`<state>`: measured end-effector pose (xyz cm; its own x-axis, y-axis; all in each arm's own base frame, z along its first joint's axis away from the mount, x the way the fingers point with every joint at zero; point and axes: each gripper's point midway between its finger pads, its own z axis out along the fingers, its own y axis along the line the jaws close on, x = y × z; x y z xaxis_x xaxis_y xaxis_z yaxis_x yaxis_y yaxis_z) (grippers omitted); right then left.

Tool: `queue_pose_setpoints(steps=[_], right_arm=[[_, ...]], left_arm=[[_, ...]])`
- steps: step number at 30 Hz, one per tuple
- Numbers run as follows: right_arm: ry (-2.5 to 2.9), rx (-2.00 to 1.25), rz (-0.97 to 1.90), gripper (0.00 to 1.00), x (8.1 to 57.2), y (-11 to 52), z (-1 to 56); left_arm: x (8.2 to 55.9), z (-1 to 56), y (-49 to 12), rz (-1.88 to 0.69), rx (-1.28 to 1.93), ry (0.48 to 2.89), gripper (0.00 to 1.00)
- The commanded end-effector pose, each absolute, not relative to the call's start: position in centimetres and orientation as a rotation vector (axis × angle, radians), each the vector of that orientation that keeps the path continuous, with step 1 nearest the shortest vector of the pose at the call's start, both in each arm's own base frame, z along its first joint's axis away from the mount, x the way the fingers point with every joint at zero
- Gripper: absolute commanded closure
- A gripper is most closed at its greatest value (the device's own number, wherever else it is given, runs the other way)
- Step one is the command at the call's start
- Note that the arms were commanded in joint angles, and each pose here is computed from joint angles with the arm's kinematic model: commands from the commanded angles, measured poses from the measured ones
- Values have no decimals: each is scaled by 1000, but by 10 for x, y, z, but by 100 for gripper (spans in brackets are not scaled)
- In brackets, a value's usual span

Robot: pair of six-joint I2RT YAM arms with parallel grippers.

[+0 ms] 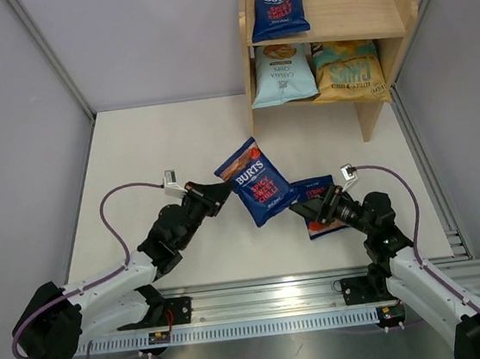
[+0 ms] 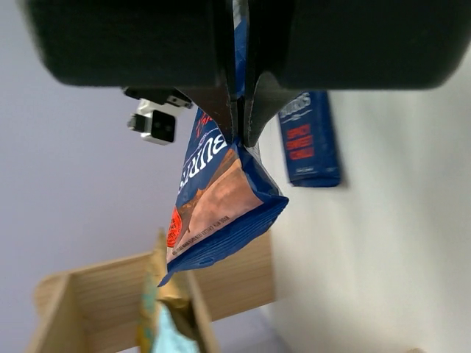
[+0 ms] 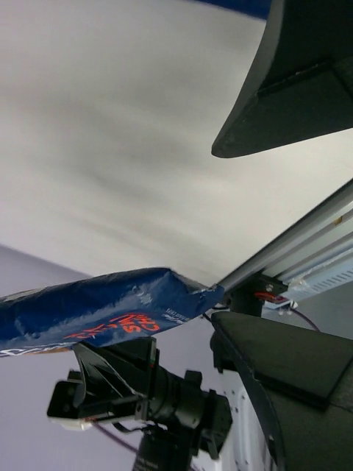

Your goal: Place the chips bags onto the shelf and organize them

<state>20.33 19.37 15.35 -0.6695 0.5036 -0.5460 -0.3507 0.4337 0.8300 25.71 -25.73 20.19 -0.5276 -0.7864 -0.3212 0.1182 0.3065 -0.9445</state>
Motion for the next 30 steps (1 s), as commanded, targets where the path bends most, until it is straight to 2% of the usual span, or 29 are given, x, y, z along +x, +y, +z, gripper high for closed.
queue_pose_setpoints(steps=[1,11,20,22,23,26,28,30], right_arm=[[1635,-54,1487,7,189,204,208],[1437,-197,1559,11,168,213,259],[1346,-131,1598,24,177,218,298],[1333,-126,1610,30,178,220,300],[1329,-117,1619,42,179,220,301],[1322,-104,1624,51,180,220,303],[1329,-87,1621,50,181,219,302],[1348,-72,1617,43,182,218,300]], left_arm=[[246,250,-255,-1507,-588,1566,100],[233,290,-265,-1611,-707,1482,100],[224,319,-284,-1696,-715,1411,100],[224,320,-288,-1699,-719,1411,100],[224,320,-289,-1701,-721,1409,100],[224,321,-288,-1697,-733,1399,100],[224,321,-287,-1685,-735,1396,100],[225,323,-284,-1674,-736,1384,100]])
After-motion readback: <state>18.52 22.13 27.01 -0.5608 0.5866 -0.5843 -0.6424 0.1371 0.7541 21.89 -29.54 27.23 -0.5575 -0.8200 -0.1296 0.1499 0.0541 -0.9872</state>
